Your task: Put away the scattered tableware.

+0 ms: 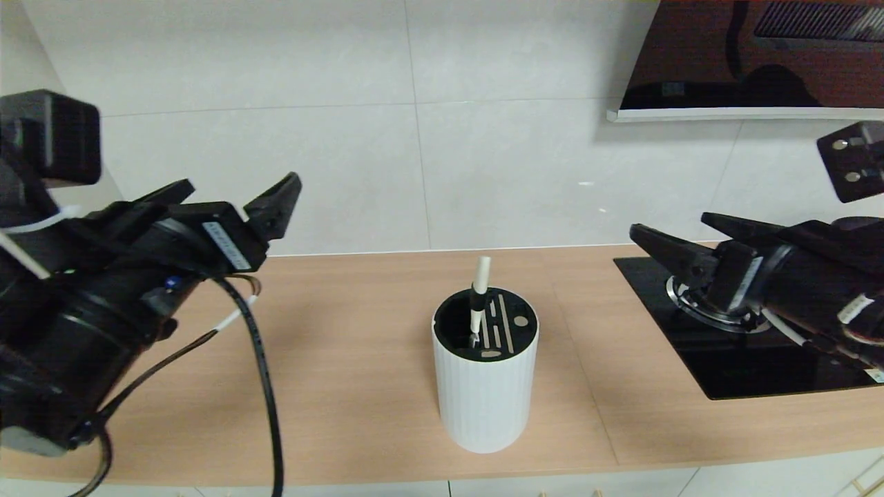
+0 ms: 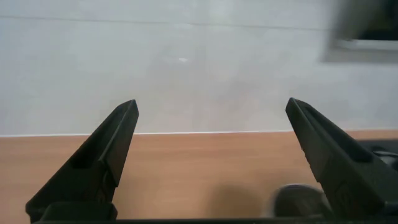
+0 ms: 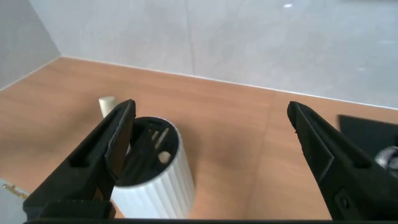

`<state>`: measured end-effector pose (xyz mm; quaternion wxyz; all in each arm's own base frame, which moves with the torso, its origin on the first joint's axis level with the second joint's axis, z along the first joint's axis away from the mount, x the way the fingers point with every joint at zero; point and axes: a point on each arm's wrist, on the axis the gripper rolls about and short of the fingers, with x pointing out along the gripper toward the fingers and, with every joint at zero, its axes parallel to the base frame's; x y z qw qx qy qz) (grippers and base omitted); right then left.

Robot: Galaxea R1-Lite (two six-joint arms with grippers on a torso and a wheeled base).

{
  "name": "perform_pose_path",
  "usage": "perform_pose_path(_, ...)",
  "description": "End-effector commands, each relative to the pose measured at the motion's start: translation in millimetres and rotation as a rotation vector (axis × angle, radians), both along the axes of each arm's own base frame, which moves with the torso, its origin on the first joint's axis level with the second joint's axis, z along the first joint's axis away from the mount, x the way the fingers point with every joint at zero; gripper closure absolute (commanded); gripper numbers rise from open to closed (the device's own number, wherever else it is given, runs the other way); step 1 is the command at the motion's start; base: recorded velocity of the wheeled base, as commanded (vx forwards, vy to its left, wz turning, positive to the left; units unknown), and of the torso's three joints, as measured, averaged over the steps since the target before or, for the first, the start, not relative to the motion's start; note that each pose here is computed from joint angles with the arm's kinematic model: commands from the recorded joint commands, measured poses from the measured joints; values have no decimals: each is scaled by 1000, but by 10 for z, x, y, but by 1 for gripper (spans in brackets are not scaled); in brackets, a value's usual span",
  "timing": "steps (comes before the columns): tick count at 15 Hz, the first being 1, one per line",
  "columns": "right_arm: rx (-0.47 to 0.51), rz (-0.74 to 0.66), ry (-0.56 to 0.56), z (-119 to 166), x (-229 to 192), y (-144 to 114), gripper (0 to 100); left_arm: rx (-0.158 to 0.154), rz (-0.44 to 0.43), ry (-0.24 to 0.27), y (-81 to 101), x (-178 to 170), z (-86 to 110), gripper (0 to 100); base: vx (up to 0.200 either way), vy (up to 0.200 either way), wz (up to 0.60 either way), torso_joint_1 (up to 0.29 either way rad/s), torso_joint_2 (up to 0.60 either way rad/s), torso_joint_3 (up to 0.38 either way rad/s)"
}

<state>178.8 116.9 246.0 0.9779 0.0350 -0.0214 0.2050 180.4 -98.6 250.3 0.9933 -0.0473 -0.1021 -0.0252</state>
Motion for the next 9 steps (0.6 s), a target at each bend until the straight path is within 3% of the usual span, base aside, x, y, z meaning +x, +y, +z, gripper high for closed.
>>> perform_pose_path(1,60,-21,-97,73,-541,-398,0,-8,74,-46,527,-610,-2,0,0,0,0,0,0,0)
perform_pose_path(5,72,-165,-139,-153,-1050,-878,0,28,117,18,911,-1360,-144,0,0,0,0,0,0,0)
perform_pose_path(9,64,-296,-164,-407,-1616,-1157,0,47,127,7,1098,-1921,-379,0,0,0,0,0,0,0)
